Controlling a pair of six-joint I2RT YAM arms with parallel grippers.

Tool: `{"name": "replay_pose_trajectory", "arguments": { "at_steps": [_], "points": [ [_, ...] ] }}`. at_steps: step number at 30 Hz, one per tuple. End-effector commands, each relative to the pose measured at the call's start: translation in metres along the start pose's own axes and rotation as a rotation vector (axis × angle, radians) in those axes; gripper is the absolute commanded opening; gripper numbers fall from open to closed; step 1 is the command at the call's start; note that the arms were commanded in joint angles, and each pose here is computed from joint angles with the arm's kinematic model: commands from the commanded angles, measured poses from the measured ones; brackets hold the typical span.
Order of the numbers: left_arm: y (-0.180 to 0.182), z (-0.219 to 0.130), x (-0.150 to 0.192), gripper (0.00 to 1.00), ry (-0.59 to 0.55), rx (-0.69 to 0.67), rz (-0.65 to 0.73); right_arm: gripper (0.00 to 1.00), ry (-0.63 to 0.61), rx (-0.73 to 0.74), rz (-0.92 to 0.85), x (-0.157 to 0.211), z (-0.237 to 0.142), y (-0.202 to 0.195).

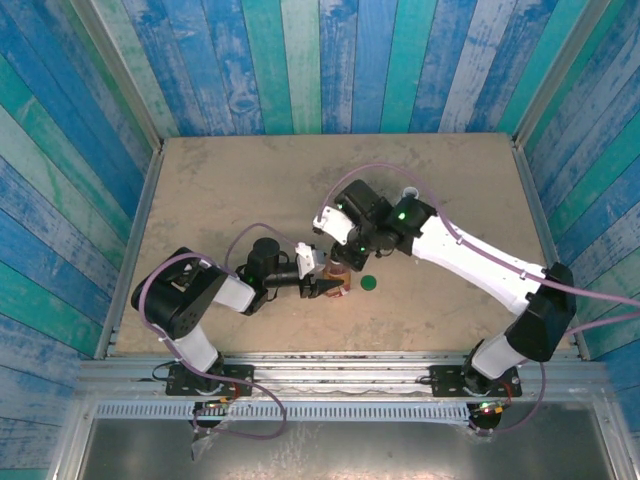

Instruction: Screw on the bottle caps

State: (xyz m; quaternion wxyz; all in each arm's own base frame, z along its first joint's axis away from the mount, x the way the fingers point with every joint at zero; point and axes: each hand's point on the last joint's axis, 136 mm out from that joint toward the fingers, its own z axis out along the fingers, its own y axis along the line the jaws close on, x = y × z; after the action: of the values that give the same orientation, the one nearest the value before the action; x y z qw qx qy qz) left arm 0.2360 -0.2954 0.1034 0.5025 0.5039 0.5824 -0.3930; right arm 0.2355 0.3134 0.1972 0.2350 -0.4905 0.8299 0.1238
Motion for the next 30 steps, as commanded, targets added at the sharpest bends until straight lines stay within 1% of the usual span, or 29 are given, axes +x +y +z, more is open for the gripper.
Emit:
{"name": "replay_pose_trajectory", "arguments": {
  "at_steps": [1, 5, 7, 9, 11, 13, 16, 19, 22, 24, 25, 27, 30],
  "points": [
    [-0.002, -0.002, 0.035, 0.63, 0.123, -0.020, -0.106, 0.25, 0.070, 0.211, 0.273, 0.022, 0.007, -0.016],
    [-0.002, -0.002, 0.034, 0.63, 0.122, -0.018, -0.106, 0.26, 0.045, 0.391, 0.486, 0.031, 0.005, -0.024],
    [-0.002, -0.002, 0.033, 0.63, 0.119, -0.017, -0.104, 0.26, 0.021, 0.423, 0.538, 0.031, 0.004, -0.021],
    [-0.003, -0.003, 0.032, 0.63, 0.116, -0.017, -0.101, 0.27, -0.006, 0.434, 0.540, 0.027, 0.002, -0.019],
    [-0.003, -0.003, 0.031, 0.63, 0.114, -0.017, -0.100, 0.31, -0.031, 0.418, 0.504, 0.019, 0.000, -0.018],
    [-0.004, -0.004, 0.030, 0.63, 0.112, -0.017, -0.099, 0.38, -0.068, 0.383, 0.449, 0.006, -0.006, -0.014],
    [-0.004, -0.005, 0.029, 0.63, 0.111, -0.019, -0.095, 0.55, -0.144, 0.286, 0.340, -0.018, -0.016, -0.002],
    [-0.004, -0.006, 0.029, 0.63, 0.115, -0.022, -0.094, 0.60, -0.221, 0.216, 0.254, -0.035, -0.030, 0.005],
    [-0.004, -0.006, 0.029, 0.63, 0.114, -0.025, -0.088, 0.61, -0.277, 0.134, 0.254, -0.039, -0.038, 0.001],
    [-0.005, -0.006, 0.030, 0.63, 0.115, -0.023, -0.087, 0.59, -0.297, 0.056, 0.268, -0.038, -0.039, -0.002],
    [-0.005, -0.006, 0.030, 0.63, 0.113, -0.020, -0.085, 0.59, -0.303, 0.006, 0.247, -0.036, -0.039, -0.002],
    [-0.007, -0.005, 0.028, 0.63, 0.105, -0.005, -0.081, 0.60, -0.308, -0.067, 0.153, -0.029, -0.039, 0.001],
    [-0.012, -0.005, 0.026, 0.63, 0.088, 0.024, -0.077, 0.65, -0.334, -0.195, -0.114, -0.010, -0.039, 0.017]
  ]
}}
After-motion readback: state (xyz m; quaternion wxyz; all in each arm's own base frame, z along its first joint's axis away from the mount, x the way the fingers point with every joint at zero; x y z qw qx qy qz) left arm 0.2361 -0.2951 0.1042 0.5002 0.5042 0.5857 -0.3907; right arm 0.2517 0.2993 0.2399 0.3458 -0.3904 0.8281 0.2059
